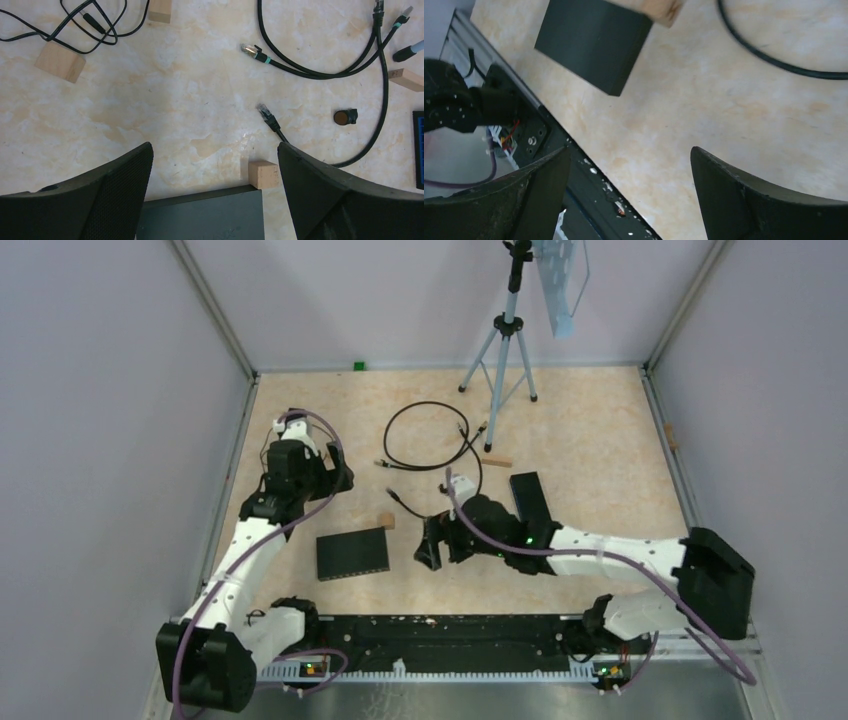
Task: Insert the plug into the switch port
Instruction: Move the connector to the corner of the board.
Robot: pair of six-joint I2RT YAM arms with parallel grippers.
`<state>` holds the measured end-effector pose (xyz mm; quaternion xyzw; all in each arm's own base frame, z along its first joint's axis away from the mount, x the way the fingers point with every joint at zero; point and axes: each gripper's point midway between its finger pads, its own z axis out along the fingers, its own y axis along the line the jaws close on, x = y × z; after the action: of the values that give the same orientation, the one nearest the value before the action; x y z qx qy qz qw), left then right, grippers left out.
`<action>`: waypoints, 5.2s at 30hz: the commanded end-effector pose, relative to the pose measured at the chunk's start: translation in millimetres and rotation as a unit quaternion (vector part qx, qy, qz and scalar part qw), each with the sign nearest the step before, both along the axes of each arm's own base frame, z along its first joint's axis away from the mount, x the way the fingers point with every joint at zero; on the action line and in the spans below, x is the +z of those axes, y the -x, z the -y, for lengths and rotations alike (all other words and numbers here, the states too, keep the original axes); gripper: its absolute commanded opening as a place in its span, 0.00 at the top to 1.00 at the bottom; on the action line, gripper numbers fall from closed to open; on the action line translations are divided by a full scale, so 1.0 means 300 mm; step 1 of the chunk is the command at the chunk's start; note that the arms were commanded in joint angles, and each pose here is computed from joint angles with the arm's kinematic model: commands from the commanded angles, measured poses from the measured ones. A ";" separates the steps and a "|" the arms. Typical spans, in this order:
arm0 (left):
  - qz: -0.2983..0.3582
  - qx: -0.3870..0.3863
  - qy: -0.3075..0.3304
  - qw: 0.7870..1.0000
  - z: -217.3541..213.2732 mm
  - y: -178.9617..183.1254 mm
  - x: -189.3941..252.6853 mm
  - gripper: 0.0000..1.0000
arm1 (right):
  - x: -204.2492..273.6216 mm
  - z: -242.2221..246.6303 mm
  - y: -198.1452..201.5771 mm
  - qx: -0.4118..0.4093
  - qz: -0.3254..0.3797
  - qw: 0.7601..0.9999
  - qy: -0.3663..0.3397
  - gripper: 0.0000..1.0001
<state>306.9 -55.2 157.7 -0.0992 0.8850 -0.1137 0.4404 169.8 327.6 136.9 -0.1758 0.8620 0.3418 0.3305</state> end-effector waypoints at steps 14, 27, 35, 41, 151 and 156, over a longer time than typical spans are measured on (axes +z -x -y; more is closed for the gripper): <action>0.051 0.034 -0.035 0.998 -0.069 -0.009 0.147 0.01 | -0.223 -0.454 0.335 0.208 -0.007 0.976 -0.064 0.17; 0.049 0.065 -0.058 0.995 -0.125 0.020 0.138 0.01 | -0.360 -0.487 0.258 0.195 0.013 0.981 -0.002 0.18; 0.041 0.061 -0.035 0.997 -0.129 -0.007 0.136 0.01 | -0.360 -0.442 0.053 0.138 -0.006 0.990 -0.023 0.17; 0.041 0.064 -0.028 0.997 -0.134 -0.015 0.145 0.01 | -0.325 -0.471 -0.052 0.146 0.001 0.988 -0.041 0.17; 0.058 0.131 -0.048 0.988 -0.258 0.145 0.196 0.01 | -0.021 -0.217 -0.445 0.152 0.156 0.951 0.222 0.12; 0.063 0.127 -0.048 0.989 -0.255 0.140 0.200 0.01 | -0.203 -0.185 -0.370 0.192 0.125 0.947 0.224 0.18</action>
<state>261.5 21.6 205.5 -0.1785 0.8529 -0.0126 0.4905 305.5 380.0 120.1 -0.4133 0.8254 0.1435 0.3569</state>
